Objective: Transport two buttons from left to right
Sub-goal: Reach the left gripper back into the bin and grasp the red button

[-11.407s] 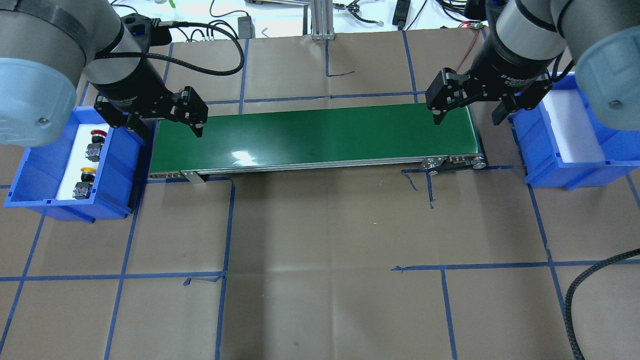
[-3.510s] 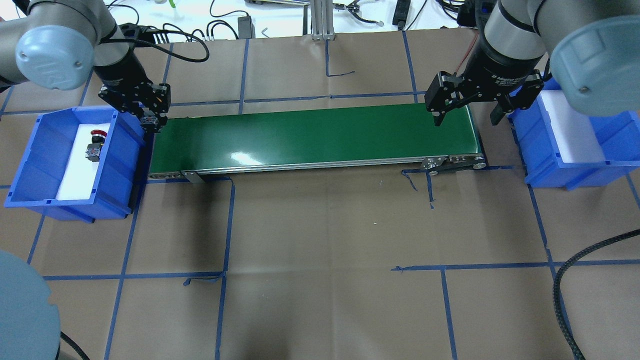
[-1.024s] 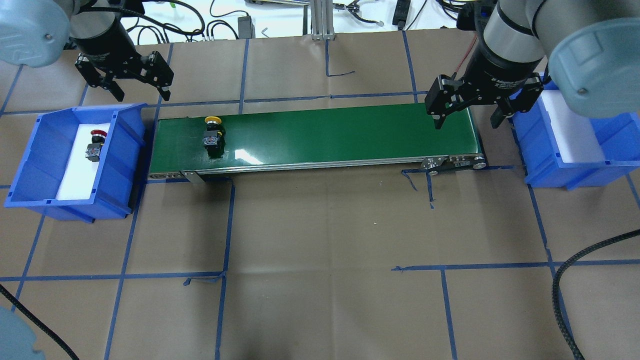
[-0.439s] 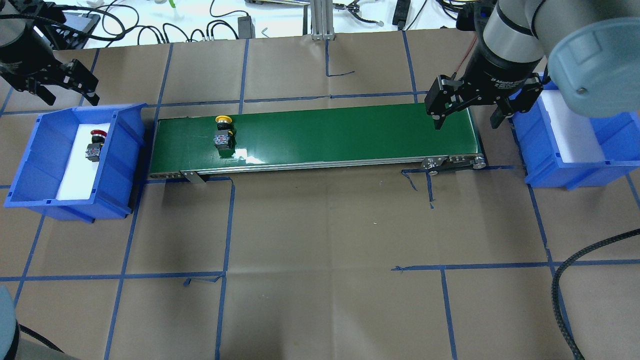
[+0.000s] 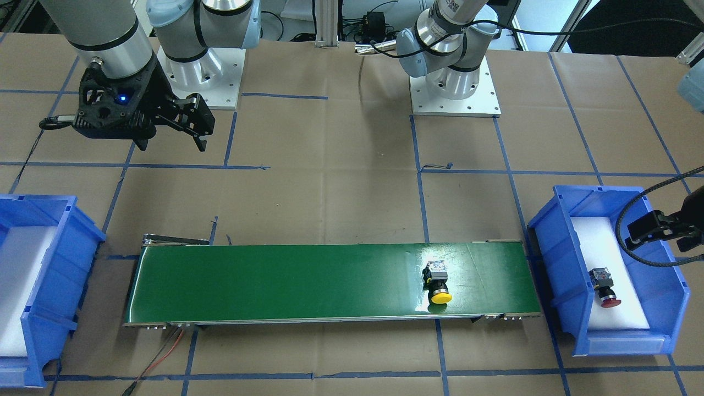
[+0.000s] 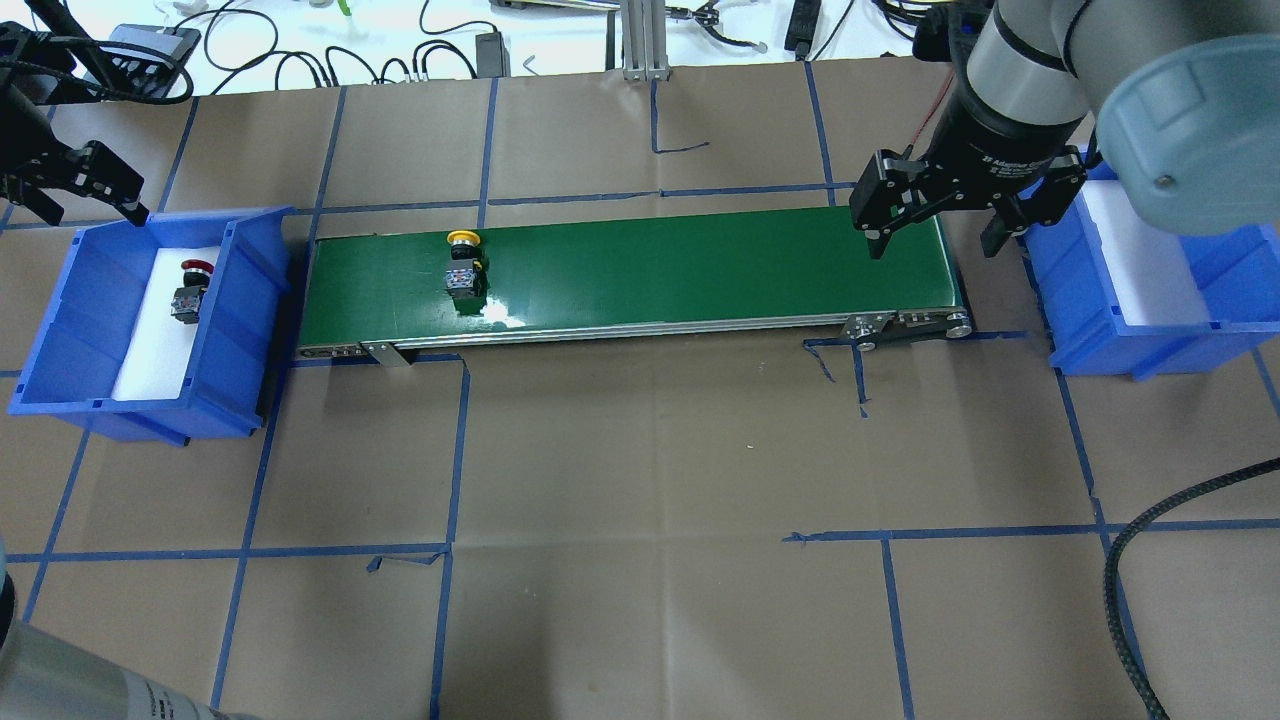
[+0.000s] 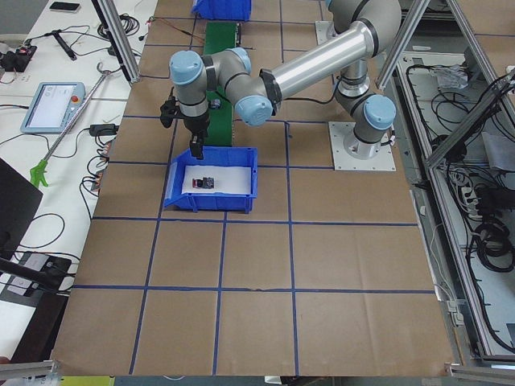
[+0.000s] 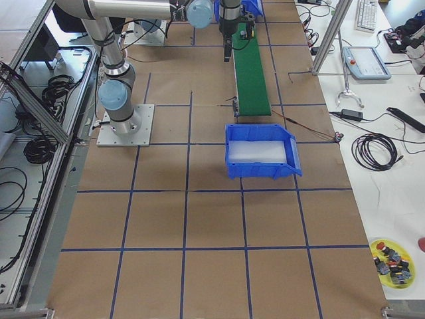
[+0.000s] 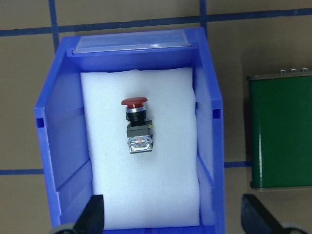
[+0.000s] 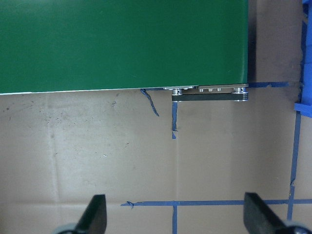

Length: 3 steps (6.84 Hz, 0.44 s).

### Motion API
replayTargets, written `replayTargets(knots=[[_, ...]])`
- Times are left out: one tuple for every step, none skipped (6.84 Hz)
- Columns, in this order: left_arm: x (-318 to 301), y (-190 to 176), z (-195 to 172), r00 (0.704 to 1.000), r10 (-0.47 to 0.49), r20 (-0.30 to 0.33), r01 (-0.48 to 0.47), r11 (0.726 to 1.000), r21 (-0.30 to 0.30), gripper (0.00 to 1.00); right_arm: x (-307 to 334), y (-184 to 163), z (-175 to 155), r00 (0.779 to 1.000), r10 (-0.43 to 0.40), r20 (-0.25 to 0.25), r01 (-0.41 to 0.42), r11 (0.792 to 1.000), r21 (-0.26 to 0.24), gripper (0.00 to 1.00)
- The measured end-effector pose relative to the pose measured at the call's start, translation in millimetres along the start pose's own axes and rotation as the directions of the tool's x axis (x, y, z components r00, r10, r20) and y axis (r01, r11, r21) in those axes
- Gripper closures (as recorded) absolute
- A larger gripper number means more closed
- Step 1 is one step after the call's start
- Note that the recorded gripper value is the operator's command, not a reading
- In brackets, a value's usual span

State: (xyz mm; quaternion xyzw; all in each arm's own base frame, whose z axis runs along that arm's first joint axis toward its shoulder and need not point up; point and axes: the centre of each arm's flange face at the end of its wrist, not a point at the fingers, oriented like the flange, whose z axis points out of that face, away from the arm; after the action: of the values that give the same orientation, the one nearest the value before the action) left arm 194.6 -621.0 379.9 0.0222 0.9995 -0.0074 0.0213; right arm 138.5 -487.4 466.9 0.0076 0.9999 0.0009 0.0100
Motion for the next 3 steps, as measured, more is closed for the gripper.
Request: replayTargets(knots=[[-6, -5, 19, 1.000, -0.004, 0.003, 0.004, 1.000, 0.013, 0.01, 0, 0, 0, 1.000, 0.000, 0.000, 0.000, 1.000, 0.000, 0.00], [-9, -11, 41, 1.000, -0.005, -0.001, 0.005, 1.000, 0.024, 0.01, 0, 0, 0, 1.000, 0.000, 0.000, 0.000, 1.000, 0.000, 0.00], [-11, -19, 64, 1.000, -0.004, -0.011, 0.004, 0.999, 0.033, 0.01, 0, 0, 0, 1.000, 0.000, 0.000, 0.000, 1.000, 0.001, 0.00]])
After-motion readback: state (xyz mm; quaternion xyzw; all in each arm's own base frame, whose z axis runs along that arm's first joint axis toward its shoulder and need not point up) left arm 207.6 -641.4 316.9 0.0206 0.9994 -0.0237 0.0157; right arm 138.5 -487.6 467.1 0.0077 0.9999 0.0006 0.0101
